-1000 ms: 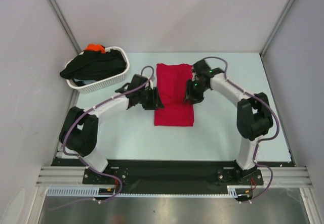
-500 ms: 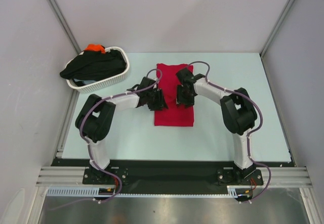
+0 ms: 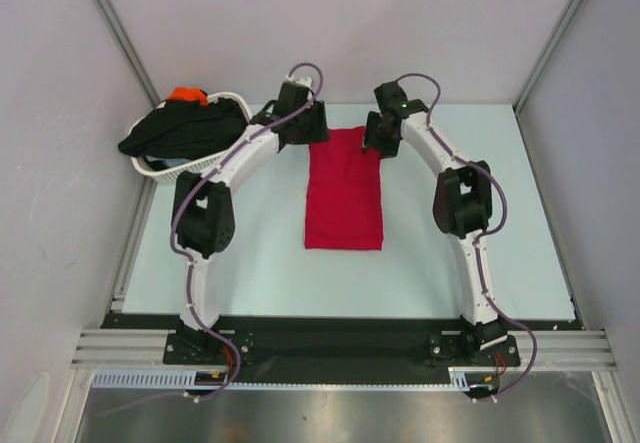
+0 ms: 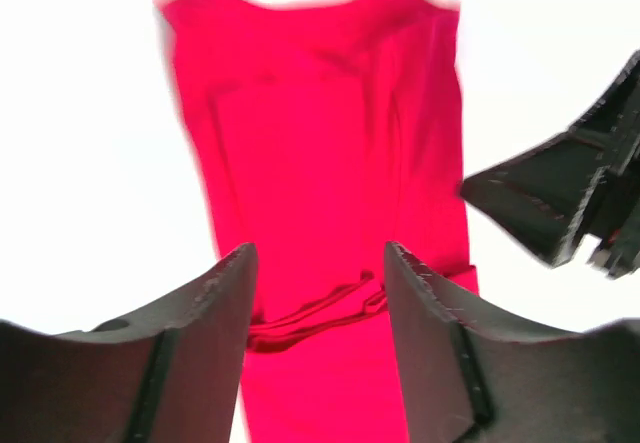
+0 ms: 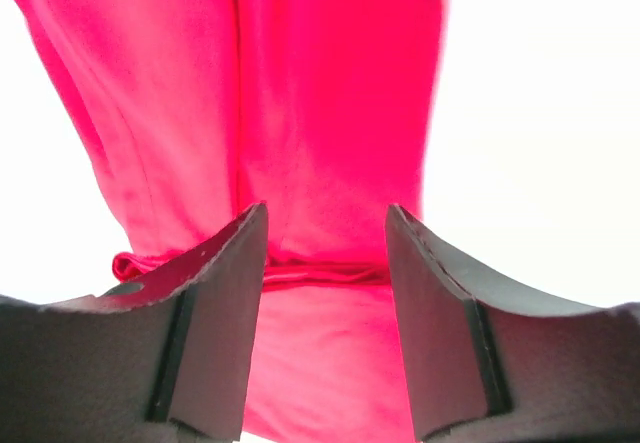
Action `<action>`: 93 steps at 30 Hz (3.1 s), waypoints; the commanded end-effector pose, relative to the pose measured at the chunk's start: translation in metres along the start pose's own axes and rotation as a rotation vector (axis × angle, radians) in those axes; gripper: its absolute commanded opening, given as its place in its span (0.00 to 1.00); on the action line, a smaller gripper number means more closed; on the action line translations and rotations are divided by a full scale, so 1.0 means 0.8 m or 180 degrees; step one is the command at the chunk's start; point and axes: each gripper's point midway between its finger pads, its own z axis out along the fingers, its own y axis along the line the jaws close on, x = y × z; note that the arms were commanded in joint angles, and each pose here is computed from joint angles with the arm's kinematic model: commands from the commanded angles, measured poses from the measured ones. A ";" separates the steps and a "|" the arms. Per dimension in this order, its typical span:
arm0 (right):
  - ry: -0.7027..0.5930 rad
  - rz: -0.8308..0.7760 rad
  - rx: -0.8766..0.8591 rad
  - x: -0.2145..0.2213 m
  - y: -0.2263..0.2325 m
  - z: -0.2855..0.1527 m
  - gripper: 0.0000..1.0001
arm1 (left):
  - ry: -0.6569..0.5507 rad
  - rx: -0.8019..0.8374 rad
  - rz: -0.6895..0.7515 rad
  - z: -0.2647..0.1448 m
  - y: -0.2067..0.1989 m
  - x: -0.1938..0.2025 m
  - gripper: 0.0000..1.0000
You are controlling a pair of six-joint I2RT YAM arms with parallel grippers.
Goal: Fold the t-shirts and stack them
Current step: Fold the tshirt
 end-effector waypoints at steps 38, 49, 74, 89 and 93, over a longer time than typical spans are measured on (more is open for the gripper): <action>0.1788 0.0685 -0.1690 0.302 -0.090 -0.098 0.20 | 0.1417 0.1199 -0.0453 -0.116 0.002 0.288 0.44; 0.1763 0.0144 -0.2021 0.276 0.032 -0.116 0.24 | 0.1236 0.1943 -0.0889 -0.142 -0.084 0.271 0.47; 0.1402 0.0871 -0.1991 0.236 -0.032 -0.138 0.25 | 0.0983 0.1517 -0.0695 -0.150 -0.026 0.233 0.50; 0.1142 0.1619 -0.2431 0.091 -0.015 0.010 0.32 | 0.0850 0.1567 -0.1196 0.023 0.045 0.161 0.48; 0.1149 0.1718 -0.2190 0.083 -0.068 0.021 0.31 | 0.0955 0.1495 -0.1002 0.008 0.049 0.153 0.48</action>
